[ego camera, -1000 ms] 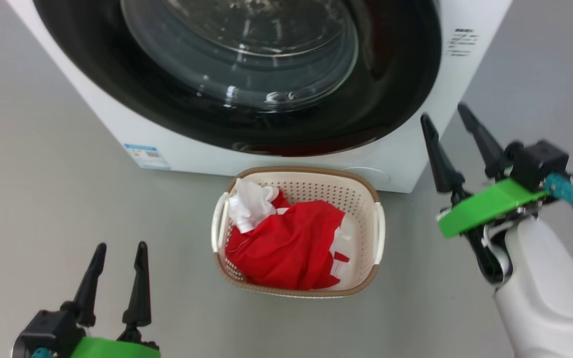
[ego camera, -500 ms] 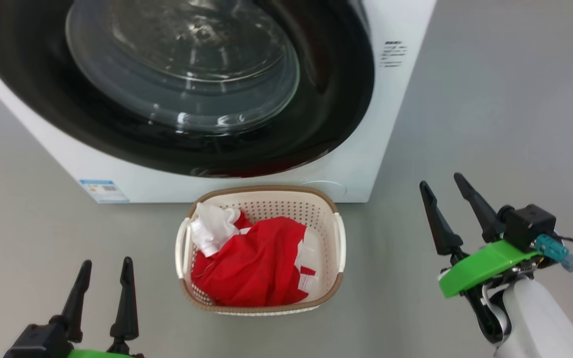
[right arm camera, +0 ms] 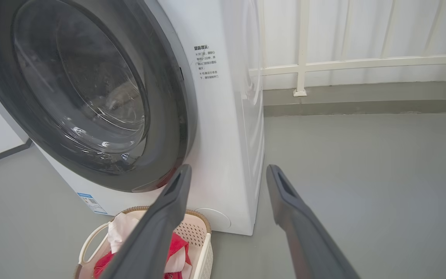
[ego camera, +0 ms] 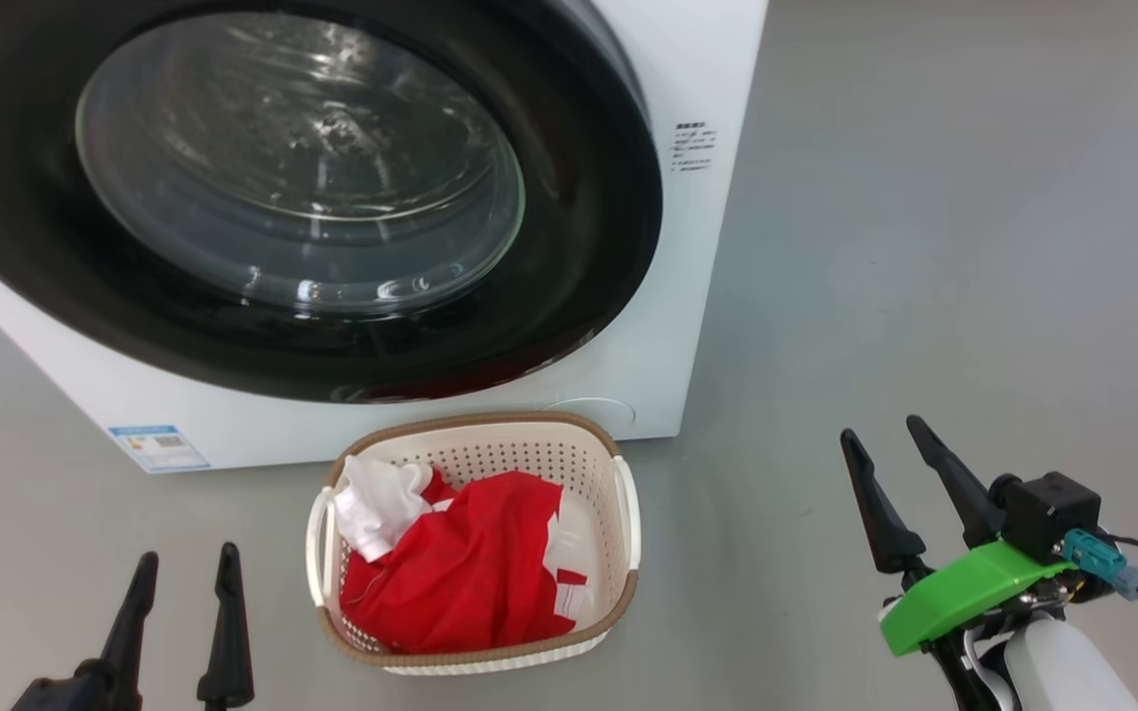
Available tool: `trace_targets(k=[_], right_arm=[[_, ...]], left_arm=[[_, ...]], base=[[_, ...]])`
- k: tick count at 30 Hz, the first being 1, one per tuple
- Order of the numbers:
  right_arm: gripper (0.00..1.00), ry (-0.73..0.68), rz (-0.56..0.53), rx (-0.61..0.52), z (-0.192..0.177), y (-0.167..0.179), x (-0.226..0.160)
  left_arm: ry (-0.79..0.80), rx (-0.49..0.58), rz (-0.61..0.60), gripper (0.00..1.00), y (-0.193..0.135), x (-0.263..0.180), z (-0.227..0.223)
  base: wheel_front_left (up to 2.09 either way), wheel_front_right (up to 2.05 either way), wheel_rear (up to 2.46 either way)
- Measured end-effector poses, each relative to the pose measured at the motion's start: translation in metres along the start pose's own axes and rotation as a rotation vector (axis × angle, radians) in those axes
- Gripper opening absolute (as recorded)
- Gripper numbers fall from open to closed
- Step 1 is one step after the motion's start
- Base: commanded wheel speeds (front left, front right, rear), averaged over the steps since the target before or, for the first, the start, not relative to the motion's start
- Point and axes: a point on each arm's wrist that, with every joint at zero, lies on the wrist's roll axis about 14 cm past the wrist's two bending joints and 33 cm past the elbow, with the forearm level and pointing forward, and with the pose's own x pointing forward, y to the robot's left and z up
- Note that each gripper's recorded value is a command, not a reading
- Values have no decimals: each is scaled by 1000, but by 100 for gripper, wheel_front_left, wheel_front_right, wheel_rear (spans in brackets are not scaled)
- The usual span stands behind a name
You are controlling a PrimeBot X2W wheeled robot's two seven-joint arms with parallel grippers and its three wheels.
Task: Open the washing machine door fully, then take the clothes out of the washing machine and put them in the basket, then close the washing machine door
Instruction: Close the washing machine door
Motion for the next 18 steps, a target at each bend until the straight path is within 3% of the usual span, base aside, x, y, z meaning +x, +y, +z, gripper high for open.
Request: trace_targets(k=[18], right_arm=[[100, 27, -105, -16, -6, -33, -49]], left_arm=[[-13, 15, -9, 100, -1, -9, 5]], base=[[0, 0, 0]])
